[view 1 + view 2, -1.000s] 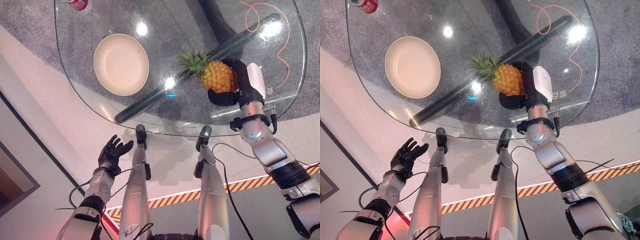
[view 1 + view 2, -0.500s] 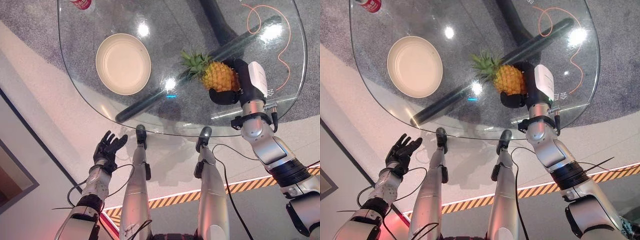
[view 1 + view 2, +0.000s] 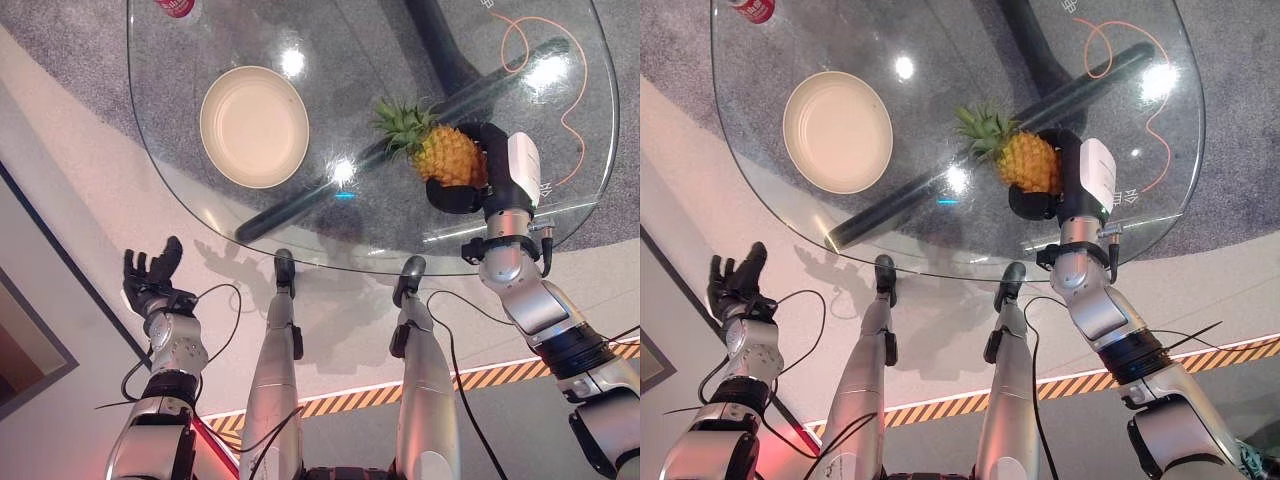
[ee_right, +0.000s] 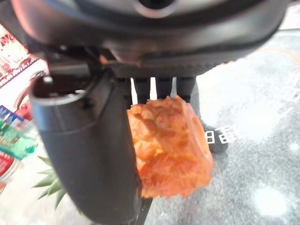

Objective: Pick up the fruit to the plate

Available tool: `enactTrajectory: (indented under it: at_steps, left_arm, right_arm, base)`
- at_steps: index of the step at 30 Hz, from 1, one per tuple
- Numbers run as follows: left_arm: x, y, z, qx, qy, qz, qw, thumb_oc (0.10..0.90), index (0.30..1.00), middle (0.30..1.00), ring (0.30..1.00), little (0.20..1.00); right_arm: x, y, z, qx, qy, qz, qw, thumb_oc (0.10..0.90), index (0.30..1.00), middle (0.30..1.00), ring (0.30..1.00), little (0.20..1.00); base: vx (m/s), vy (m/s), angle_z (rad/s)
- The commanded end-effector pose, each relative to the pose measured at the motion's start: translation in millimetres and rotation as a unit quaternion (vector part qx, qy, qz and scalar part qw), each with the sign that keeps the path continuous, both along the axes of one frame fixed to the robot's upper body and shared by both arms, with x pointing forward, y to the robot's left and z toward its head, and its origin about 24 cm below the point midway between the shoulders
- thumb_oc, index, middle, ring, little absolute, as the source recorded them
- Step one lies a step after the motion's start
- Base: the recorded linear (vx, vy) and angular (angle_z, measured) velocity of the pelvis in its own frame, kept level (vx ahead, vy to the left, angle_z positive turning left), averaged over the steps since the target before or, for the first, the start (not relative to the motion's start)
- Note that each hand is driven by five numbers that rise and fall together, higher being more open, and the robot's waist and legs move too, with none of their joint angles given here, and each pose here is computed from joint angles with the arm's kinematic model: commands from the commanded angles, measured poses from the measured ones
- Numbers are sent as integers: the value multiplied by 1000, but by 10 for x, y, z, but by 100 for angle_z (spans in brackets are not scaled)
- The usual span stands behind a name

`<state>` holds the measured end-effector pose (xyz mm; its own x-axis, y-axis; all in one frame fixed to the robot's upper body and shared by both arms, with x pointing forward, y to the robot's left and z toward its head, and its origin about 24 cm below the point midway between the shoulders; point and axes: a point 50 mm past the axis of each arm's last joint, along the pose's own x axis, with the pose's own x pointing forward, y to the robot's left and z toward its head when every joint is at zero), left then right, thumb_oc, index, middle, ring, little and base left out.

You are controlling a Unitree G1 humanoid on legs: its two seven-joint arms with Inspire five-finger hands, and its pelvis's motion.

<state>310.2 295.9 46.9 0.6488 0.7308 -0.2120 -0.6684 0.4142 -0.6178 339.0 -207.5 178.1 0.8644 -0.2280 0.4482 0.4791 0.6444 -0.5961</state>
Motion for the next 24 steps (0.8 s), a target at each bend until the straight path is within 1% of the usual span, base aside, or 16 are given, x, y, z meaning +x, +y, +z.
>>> enactTrajectory:
  at_steps: [1,6,8,11,13,16,17,21,24]
  left_arm:
    - [-139,378,447,74,-61,128,987,800,900,900,900,900]
    - [-136,322,702,100,-113,161,975,800,900,900,900,900]
    - [-140,295,734,108,-119,163,973,800,900,900,900,900]
    - [-132,188,964,133,-173,163,962,800,900,900,900,900]
    - [-141,144,1049,149,-197,159,956,800,900,900,900,900]
    - [-146,19,1210,183,-234,142,944,800,900,900,900,900]
    - [-155,-43,1316,206,-259,123,935,800,900,900,900,900]
    - [-155,-119,1484,224,-300,88,923,800,900,900,900,900]
    - [-169,-215,1671,244,-346,46,905,800,900,900,900,900]
  right_arm:
    - [-91,-197,324,48,-137,-68,987,100,300,300,300,200]
    - [-143,-189,381,75,-186,-80,976,100,300,300,300,200]
    - [-152,-185,376,78,-193,-81,975,100,300,300,300,200]
    - [-212,-176,428,91,-237,-86,963,100,300,300,300,200]
    - [-226,-178,446,97,-249,-86,960,100,300,300,300,200]
    - [-247,-170,470,102,-263,-83,956,100,300,300,300,200]
    - [-262,-166,476,106,-268,-80,954,100,300,300,300,200]
    - [-281,-157,504,111,-281,-74,951,100,300,300,300,200]
    - [-308,-125,563,106,-301,-59,946,100,300,300,300,200]
  base:
    - [0,0,0]
    - [0,0,0]
    - [0,0,0]
    - [0,0,0]
    - [0,0,0]
    - [0,0,0]
    - [0,0,0]
    - [0,0,0]
    - [0,0,0]
